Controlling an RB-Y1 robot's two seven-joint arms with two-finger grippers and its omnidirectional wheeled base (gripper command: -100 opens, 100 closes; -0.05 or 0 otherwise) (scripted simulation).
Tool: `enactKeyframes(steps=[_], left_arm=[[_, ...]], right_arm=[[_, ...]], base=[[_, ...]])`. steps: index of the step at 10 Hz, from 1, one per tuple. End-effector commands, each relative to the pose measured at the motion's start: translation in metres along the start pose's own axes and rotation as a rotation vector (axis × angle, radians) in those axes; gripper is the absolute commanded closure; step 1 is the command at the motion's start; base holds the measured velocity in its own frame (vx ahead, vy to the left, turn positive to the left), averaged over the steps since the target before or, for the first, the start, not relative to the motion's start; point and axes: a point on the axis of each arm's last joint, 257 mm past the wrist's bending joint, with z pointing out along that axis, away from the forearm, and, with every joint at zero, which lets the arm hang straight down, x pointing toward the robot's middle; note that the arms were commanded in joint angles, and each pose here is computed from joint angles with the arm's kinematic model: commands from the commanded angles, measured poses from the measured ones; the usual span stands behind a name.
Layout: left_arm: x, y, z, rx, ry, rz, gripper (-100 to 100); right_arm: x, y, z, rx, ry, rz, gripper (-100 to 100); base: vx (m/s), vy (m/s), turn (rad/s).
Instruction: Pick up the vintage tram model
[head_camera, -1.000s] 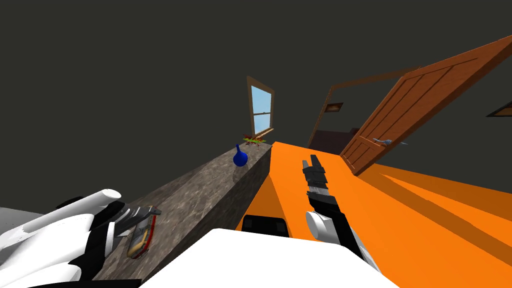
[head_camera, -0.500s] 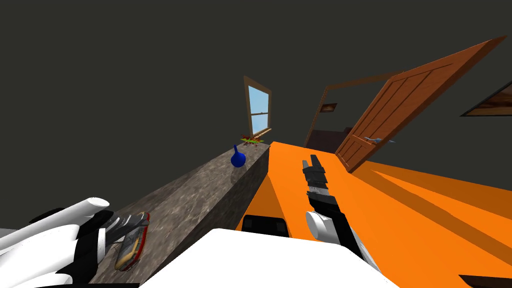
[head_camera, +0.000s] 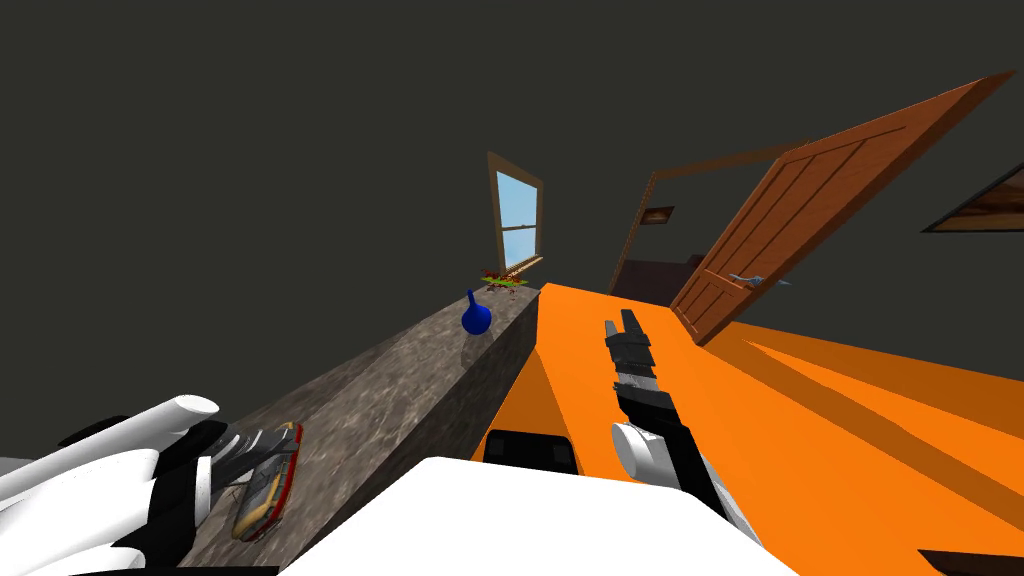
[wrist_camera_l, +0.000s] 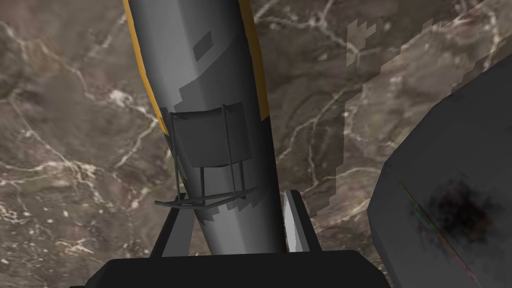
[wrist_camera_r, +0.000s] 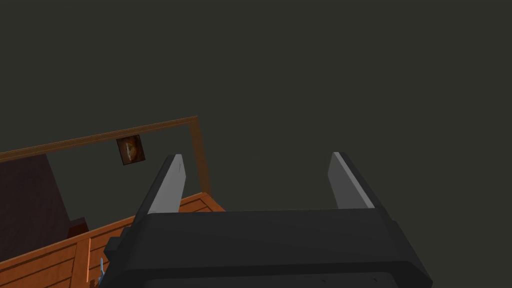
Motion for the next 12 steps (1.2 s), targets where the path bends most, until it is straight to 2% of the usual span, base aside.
enactKeyframes(steps=[1, 4, 5, 10, 11, 12], left_arm=[[-0.008, -0.012, -0.003, 0.002, -0.002, 0.017, 100], [-0.022, -0.037, -0.010, 0.007, -0.004, 0.050, 100], [-0.022, -0.037, -0.010, 0.007, -0.004, 0.050, 100], [-0.041, -0.079, -0.022, 0.013, -0.005, 0.108, 100], [-0.039, -0.072, -0.020, 0.012, -0.006, 0.100, 100], [-0.039, -0.072, -0.020, 0.012, -0.005, 0.101, 0]], right_arm=[[0.000, 0.000, 0.000, 0.000, 0.000, 0.000, 0], [0.000, 0.000, 0.000, 0.000, 0.000, 0.000, 0], [0.000, 0.000, 0.000, 0.000, 0.000, 0.000, 0], [0.000, 0.000, 0.000, 0.000, 0.000, 0.000, 0], [0.000, 0.000, 0.000, 0.000, 0.000, 0.000, 0], [0.000, 0.000, 0.000, 0.000, 0.000, 0.000, 0]], base=[[-0.008, 0.003, 0.112], [-0.013, 0.005, 0.141], [-0.008, 0.002, 0.033], [-0.010, 0.005, 0.105], [-0.004, 0.002, 0.023], [0.000, 0.000, 0.000]])
